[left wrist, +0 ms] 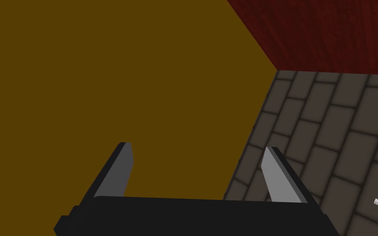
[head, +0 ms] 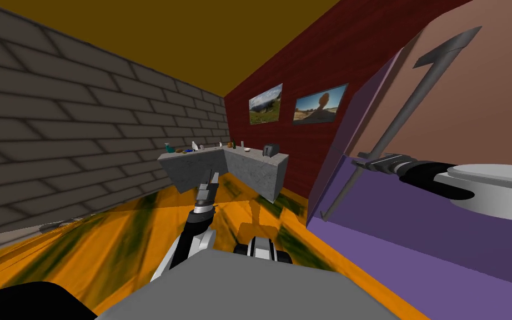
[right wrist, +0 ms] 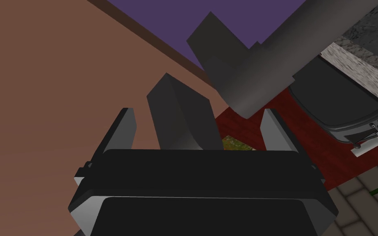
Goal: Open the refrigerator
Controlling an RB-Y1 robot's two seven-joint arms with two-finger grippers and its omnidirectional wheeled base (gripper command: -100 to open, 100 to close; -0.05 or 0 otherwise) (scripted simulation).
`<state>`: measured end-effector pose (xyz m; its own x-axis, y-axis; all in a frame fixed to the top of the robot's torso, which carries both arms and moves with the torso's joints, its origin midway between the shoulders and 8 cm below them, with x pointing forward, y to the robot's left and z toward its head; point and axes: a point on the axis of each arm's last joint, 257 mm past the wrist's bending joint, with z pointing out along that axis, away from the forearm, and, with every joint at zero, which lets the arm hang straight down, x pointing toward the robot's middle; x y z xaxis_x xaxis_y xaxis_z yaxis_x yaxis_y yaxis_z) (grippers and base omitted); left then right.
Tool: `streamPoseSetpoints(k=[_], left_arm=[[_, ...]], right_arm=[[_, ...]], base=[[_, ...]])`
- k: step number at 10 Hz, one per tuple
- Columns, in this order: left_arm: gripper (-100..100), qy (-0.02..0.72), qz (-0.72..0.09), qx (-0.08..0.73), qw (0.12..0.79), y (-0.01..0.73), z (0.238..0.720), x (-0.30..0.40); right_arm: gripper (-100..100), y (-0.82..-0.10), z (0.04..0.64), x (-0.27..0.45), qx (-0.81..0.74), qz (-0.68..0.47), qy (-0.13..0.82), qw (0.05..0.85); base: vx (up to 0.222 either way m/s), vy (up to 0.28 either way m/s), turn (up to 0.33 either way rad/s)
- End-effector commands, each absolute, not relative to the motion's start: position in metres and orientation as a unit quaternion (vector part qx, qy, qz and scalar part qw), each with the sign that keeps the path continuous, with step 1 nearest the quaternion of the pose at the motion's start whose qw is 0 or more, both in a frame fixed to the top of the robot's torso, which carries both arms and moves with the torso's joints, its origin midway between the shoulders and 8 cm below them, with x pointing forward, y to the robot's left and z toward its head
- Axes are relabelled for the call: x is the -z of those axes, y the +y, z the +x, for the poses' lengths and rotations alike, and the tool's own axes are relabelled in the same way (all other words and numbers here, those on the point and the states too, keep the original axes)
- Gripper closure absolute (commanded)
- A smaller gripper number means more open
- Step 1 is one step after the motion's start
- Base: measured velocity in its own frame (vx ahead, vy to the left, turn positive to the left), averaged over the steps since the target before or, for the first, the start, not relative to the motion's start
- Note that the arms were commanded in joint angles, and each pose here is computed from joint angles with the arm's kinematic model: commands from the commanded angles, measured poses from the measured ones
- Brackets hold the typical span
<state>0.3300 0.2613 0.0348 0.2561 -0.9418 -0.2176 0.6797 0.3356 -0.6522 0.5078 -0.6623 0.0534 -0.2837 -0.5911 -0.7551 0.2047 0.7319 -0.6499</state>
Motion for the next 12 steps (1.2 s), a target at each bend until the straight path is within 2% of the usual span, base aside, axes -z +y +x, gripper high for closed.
streamPoseSetpoints(k=[1, 3, 6, 12], left_arm=[[0, 0.297, -0.22, 0.533, 0.761, 0.261, 0.33, -0.035], [0, 0.297, -0.22, 0.533, 0.761, 0.261, 0.33, -0.035], [0, 0.297, -0.22, 0.533, 0.761, 0.261, 0.33, -0.035], [0, 0.297, -0.22, 0.533, 0.761, 0.261, 0.33, -0.035]], right_arm=[[-100, -0.701, 0.493, -0.062, 0.371, -0.102, 0.726, 0.57], [-100, -0.706, 0.491, -0.063, 0.375, -0.098, 0.726, 0.568], [-100, -0.762, 0.46, -0.065, 0.415, -0.051, 0.73, 0.541], [-100, -0.828, 0.411, -0.079, 0.469, 0.008, 0.723, 0.508]], base=[[-0.146, -0.059, 0.371], [-0.047, -0.006, 0.06], [-0.158, -0.006, 0.372], [-0.161, 0.013, 0.336]])
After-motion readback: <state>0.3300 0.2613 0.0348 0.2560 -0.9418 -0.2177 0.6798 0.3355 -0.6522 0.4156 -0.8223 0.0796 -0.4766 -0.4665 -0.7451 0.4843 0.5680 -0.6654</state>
